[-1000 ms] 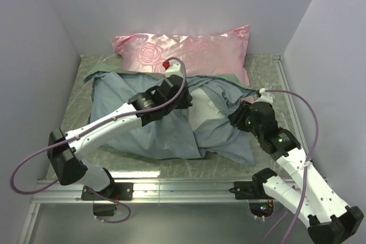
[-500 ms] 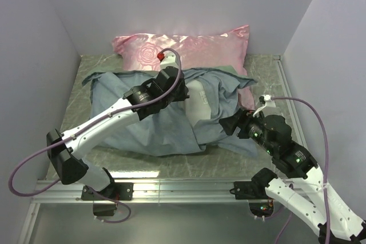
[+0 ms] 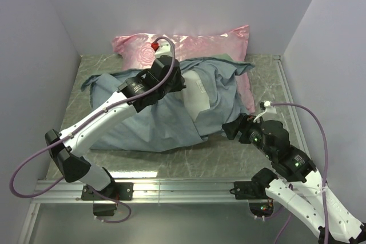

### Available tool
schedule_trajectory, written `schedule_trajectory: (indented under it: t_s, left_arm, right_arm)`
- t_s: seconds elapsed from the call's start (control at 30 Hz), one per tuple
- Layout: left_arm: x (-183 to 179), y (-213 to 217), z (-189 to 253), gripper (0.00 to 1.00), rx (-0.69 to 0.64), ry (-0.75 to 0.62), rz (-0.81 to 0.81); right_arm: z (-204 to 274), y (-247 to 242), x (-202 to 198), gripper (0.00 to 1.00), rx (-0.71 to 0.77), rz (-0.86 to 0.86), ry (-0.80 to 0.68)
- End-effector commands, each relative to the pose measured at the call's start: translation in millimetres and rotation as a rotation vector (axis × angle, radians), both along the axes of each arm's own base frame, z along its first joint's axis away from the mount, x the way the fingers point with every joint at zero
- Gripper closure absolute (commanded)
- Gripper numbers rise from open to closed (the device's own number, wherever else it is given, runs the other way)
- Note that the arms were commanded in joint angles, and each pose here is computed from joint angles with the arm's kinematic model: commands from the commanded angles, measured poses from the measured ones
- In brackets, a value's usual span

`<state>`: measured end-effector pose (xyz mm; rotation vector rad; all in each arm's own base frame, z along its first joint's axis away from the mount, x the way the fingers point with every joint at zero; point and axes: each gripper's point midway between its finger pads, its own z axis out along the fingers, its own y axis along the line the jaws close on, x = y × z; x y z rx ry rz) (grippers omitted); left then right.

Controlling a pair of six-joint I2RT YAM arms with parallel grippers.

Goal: Remove the pillowcase from the pillow

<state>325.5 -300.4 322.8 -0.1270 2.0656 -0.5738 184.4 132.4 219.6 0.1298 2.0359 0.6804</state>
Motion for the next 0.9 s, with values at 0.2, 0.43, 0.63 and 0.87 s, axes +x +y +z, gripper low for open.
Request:
schedule_trajectory:
  t_s: [0.2, 0.43, 0.63, 0.87]
  left_arm:
    - [11, 24, 75, 1.00, -0.141, -0.168, 0.065]
    - [11, 59, 80, 1.00, -0.156, -0.183, 0.109]
    - [3, 94, 82, 1.00, -0.143, -0.197, 0.149]
    - [-11, 127, 55, 1.00, -0.125, -0.164, 0.179]
  right_arm:
    - [18, -27, 8, 0.81, 0.024, -0.177, -0.042]
    - [13, -56, 5, 0.96, -0.040, -0.312, 0.000]
    - [9, -79, 6, 0.96, -0.061, -0.439, -0.008]
    - [10, -96, 28, 0.94, -0.153, -0.587, 0.027]
